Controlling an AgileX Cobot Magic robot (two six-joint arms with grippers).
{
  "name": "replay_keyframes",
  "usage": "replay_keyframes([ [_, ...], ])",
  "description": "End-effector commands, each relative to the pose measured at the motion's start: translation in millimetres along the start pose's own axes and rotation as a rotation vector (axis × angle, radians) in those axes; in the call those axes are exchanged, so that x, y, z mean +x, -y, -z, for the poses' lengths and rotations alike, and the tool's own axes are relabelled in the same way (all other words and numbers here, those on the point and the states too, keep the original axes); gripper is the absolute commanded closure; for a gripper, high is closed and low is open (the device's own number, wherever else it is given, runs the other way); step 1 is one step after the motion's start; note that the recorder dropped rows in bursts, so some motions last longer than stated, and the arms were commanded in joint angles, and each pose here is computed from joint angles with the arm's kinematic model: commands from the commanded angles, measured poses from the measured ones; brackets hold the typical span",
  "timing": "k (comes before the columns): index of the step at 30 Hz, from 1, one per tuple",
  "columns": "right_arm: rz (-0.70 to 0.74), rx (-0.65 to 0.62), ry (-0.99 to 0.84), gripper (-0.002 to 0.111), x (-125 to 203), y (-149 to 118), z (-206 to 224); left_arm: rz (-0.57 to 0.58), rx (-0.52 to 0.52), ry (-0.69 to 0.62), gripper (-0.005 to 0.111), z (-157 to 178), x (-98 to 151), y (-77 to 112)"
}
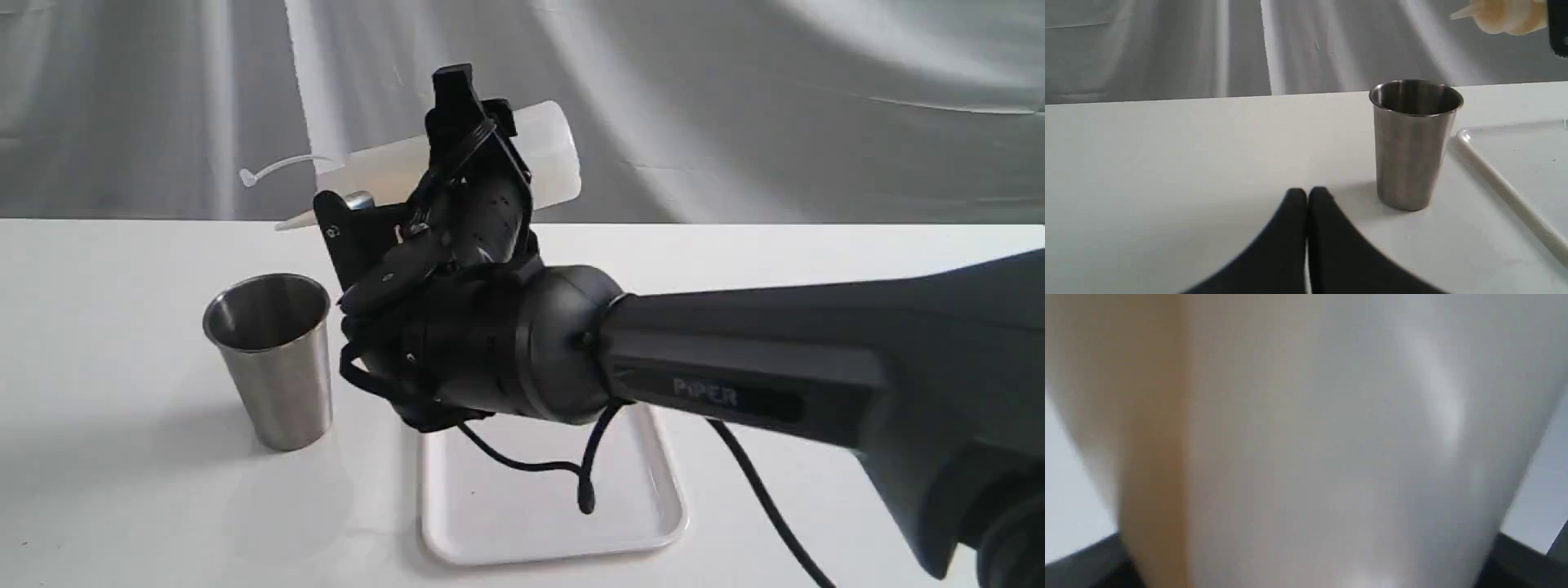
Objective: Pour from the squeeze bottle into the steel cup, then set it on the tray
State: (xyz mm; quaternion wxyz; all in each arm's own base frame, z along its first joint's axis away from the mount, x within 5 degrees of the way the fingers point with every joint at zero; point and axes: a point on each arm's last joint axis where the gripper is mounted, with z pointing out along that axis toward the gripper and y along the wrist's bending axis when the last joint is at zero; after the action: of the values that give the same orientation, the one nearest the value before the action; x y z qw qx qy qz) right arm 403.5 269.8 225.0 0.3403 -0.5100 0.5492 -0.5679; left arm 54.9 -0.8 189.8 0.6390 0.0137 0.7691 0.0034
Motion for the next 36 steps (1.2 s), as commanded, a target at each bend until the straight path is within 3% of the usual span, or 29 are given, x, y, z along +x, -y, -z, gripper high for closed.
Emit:
replay_keyframes([
  [1,0.026,0.035,0.001,0.108,1.9,5.2,-1.6,0.005,0.006,0.006,0.107,-0.2,0.6,0.4],
  [15,0.175,0.025,-0.002,0.108,-1.6,-3.6,-3.8,0.002,0.006,0.006,0.107,-0.2,0.6,0.4],
  [36,0.211,0.027,0.006,0.108,-2.5,-2.0,-3.9,0.002,0.006,0.006,0.107,-0.2,0.6,0.4],
])
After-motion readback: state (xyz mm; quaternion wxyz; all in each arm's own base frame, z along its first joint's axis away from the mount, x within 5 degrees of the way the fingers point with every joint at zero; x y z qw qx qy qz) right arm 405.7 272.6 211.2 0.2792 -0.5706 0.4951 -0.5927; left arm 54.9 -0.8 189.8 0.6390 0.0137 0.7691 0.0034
